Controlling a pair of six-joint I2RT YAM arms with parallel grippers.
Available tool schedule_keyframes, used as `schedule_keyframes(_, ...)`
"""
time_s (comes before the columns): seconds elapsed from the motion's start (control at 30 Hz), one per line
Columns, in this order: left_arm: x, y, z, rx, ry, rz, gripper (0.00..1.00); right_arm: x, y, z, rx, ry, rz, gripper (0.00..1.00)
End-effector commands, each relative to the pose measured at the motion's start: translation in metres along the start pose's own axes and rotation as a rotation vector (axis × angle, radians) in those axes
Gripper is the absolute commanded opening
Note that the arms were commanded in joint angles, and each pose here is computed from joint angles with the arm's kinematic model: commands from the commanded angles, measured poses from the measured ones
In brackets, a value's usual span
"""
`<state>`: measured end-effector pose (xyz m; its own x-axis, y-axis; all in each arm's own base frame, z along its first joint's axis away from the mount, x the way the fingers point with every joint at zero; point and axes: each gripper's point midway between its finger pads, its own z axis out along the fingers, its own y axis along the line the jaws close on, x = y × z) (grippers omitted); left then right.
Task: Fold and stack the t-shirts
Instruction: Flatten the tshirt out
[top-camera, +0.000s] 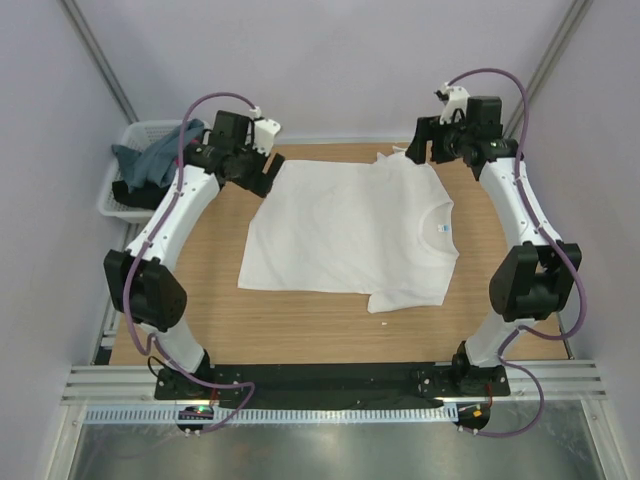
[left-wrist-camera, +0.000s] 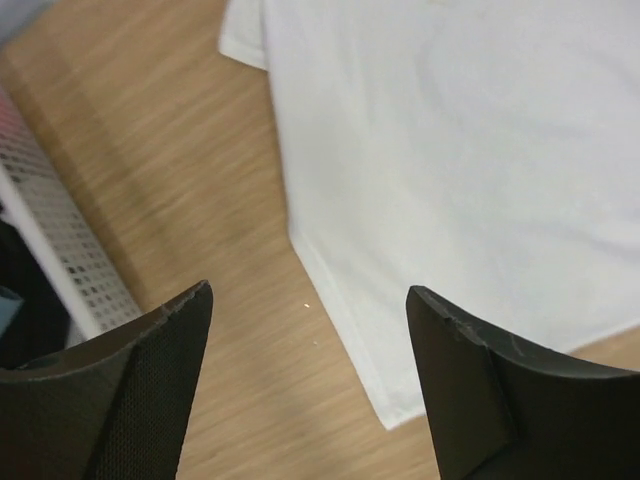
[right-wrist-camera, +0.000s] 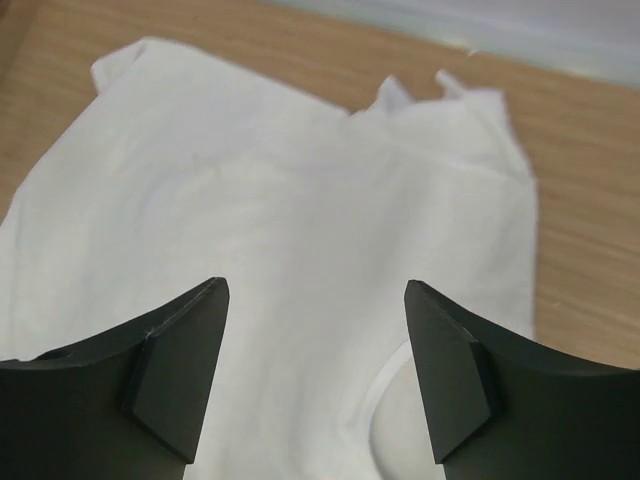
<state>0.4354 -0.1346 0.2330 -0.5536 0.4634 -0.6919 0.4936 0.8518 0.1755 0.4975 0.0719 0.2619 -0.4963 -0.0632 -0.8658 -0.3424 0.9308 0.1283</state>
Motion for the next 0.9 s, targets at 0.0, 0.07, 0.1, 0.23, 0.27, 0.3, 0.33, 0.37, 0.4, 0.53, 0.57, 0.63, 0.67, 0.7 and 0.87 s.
schedule_keyframes(0.0,0.090,-0.058,0.011,0.269,0.347,-0.069,0.78,0.091,0.047,-0.003,-0.230,0.269,0.197,0.77)
schedule_keyframes(0.07,0.107,-0.074,0.016,0.353,0.414,-0.078,0.72,0.106,0.056,-0.007,-0.266,0.309,0.227,0.77)
schedule_keyframes(0.1,0.114,-0.078,0.017,0.365,0.446,-0.094,0.70,0.112,0.058,-0.009,-0.268,0.329,0.239,0.76)
schedule_keyframes(0.23,0.136,-0.091,0.028,0.405,0.525,-0.123,0.66,0.143,0.063,-0.017,-0.270,0.417,0.256,0.75)
schedule_keyframes(0.27,0.144,-0.094,0.032,0.418,0.553,-0.129,0.66,0.154,0.063,-0.018,-0.265,0.454,0.267,0.75)
schedule_keyframes(0.3,0.147,-0.095,0.033,0.420,0.565,-0.136,0.66,0.160,0.063,-0.018,-0.265,0.470,0.263,0.74)
schedule_keyframes(0.33,0.153,-0.097,0.035,0.422,0.582,-0.140,0.66,0.168,0.062,-0.018,-0.262,0.492,0.272,0.74)
schedule_keyframes(0.37,0.158,-0.099,0.036,0.427,0.607,-0.146,0.66,0.178,0.060,-0.018,-0.246,0.521,0.280,0.74)
schedule_keyframes(0.4,0.165,-0.102,0.039,0.441,0.634,-0.159,0.65,0.186,0.059,-0.016,-0.240,0.541,0.289,0.74)
schedule_keyframes(0.53,0.177,-0.112,0.044,0.467,0.681,-0.203,0.65,0.216,0.057,-0.014,-0.211,0.599,0.338,0.74)
schedule_keyframes(0.57,0.179,-0.113,0.047,0.466,0.690,-0.212,0.64,0.222,0.058,-0.013,-0.211,0.603,0.347,0.74)
schedule_keyframes(0.63,0.187,-0.114,0.053,0.459,0.723,-0.222,0.64,0.233,0.056,-0.011,-0.185,0.621,0.380,0.74)
schedule_keyframes(0.67,0.188,-0.115,0.055,0.454,0.732,-0.234,0.64,0.235,0.054,-0.009,-0.173,0.628,0.409,0.75)
schedule_keyframes(0.7,0.190,-0.116,0.056,0.456,0.744,-0.244,0.64,0.239,0.052,-0.009,-0.162,0.640,0.424,0.75)
schedule_keyframes(0.87,0.201,-0.126,0.056,0.495,0.821,-0.287,0.63,0.265,0.035,-0.004,-0.078,0.723,0.463,0.76)
